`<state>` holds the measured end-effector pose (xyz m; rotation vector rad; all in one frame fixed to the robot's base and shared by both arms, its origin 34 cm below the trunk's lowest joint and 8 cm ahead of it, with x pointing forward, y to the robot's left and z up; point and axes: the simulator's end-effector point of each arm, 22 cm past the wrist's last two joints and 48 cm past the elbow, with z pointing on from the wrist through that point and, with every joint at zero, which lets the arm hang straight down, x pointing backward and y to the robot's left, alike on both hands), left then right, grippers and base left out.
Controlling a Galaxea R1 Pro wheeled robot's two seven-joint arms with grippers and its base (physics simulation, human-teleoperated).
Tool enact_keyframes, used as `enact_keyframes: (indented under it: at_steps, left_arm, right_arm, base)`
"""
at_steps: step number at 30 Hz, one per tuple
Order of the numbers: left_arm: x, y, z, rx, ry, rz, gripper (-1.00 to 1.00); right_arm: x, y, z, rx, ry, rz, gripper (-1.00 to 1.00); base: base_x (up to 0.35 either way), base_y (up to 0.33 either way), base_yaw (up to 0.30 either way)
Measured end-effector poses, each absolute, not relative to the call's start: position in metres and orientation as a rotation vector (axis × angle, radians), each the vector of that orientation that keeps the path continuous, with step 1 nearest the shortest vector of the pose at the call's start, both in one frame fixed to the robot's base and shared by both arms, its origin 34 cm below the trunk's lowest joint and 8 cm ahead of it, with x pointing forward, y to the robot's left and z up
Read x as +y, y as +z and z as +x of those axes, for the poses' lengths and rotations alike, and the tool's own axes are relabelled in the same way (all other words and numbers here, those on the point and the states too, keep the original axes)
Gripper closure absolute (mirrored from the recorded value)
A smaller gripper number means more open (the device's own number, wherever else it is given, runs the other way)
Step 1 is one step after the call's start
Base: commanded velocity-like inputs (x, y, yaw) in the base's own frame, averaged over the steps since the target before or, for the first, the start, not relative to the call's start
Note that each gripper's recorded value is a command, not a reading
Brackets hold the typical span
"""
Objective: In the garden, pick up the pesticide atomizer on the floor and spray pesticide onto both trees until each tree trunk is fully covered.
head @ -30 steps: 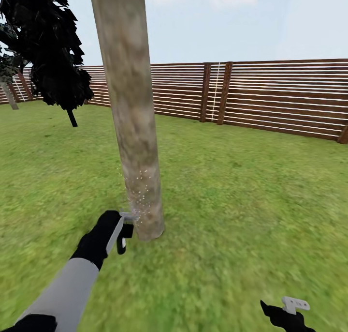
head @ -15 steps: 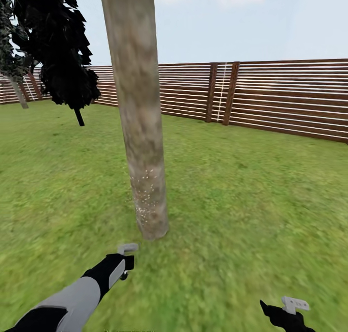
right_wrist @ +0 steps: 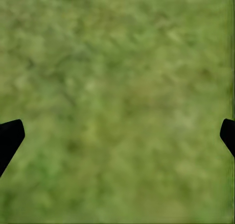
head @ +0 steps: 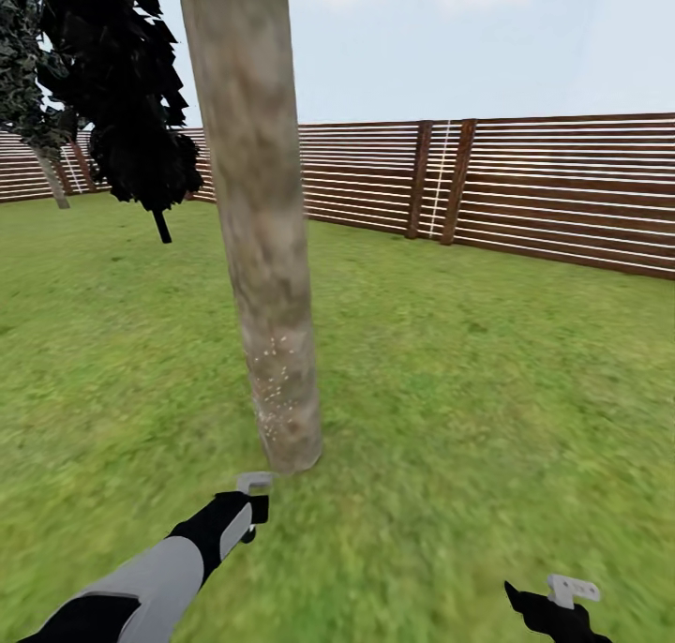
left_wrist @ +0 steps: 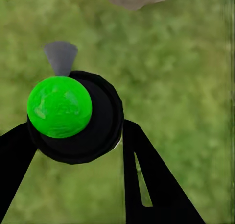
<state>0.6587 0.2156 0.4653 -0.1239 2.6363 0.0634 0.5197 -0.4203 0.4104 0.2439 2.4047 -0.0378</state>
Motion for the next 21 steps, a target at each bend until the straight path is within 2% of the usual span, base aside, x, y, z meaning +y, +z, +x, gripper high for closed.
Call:
enact_keyframes:
  at_steps: [4, 18, 21]
  left_arm:
    - [0.2067, 0.4658, 0.6584, 2.637, 0.050, -0.116, 1.00]
    - [0.2096, 0.4667, 0.6599, 2.635, 0.052, -0.120, 1.00]
    - [0.2117, 0.4668, 0.6601, 2.634, 0.056, -0.119, 1.00]
  right_arm:
    - [-0.4200, 0.4103, 0.5197, 2.405, -0.037, 0.244, -1.00]
    - [-0.4195, 0.4102, 0.5197, 2.405, -0.036, 0.243, -1.00]
    - [-0.4199, 0.4103, 0.5197, 2.405, -0.037, 0.245, -1.00]
  base:
    - [0.006, -0.275, 0.141]
    - [0.000, -0.276, 0.274]
    - [0.000, -0.276, 0.090]
